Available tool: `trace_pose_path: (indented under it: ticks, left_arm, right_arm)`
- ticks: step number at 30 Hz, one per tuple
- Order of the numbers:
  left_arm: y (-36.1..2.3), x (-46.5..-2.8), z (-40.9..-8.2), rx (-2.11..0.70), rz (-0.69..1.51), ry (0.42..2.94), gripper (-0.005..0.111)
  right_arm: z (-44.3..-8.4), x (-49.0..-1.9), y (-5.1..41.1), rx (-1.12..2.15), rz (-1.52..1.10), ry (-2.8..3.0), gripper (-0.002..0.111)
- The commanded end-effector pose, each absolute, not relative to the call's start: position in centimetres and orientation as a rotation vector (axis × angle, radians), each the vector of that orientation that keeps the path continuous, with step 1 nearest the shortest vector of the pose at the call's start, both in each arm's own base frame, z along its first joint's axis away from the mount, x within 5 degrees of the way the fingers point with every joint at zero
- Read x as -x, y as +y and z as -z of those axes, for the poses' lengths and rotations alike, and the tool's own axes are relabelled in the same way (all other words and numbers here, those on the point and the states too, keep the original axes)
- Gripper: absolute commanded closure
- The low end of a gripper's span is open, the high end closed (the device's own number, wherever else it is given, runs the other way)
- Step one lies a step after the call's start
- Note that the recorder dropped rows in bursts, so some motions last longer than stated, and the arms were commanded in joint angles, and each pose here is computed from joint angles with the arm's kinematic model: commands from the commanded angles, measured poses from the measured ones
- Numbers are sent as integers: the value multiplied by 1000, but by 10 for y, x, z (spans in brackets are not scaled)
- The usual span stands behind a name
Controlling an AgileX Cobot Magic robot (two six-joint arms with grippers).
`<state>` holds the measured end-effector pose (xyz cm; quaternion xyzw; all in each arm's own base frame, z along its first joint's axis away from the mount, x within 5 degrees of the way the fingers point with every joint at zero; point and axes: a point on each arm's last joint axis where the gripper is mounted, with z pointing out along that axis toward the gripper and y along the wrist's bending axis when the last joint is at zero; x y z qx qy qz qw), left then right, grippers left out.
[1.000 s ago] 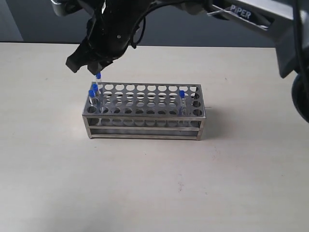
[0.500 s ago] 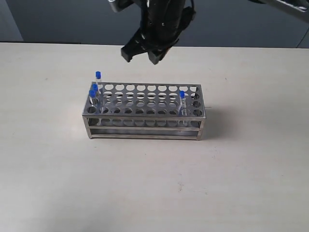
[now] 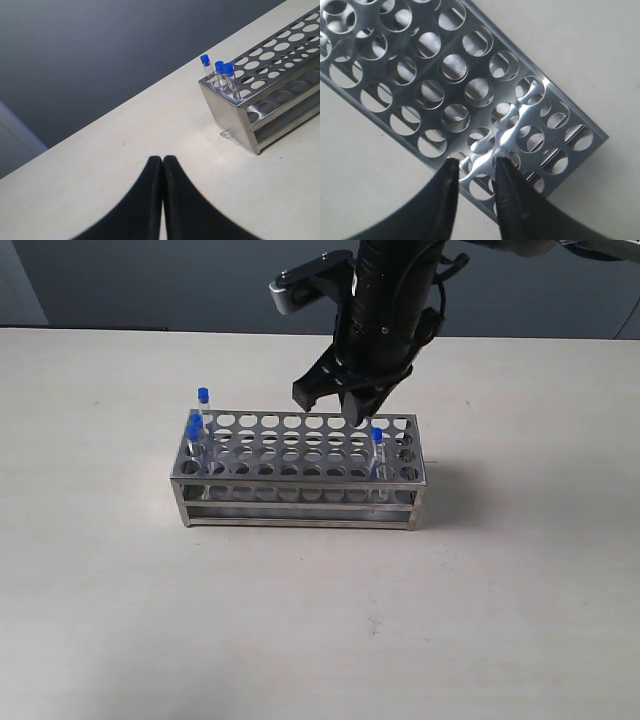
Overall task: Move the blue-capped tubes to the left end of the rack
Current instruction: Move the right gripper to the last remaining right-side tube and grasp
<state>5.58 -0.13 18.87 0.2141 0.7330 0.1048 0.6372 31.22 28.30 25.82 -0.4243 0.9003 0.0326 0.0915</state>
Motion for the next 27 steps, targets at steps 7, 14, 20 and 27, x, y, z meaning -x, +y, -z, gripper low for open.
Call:
trace_pose_path:
  ticks: [7, 14, 20, 27]
  left_arm:
    - [-2, -56, -191, -489, -231, 1665, 106]
    - [-2, -56, -191, -489, -231, 1665, 106]
    - [-2, -56, -191, -485, -227, 1669, 106]
    - [-2, -56, -191, -485, -227, 1669, 106]
  right_arm:
    - [-251, -316, 273, 1249, 34, 2682, 62]
    - [-225, -313, 264, 1260, 68, 2747, 66]
    - [-214, -318, 269, 1251, 39, 2736, 103]
    - [-228, -314, 269, 1241, 21, 2707, 109]
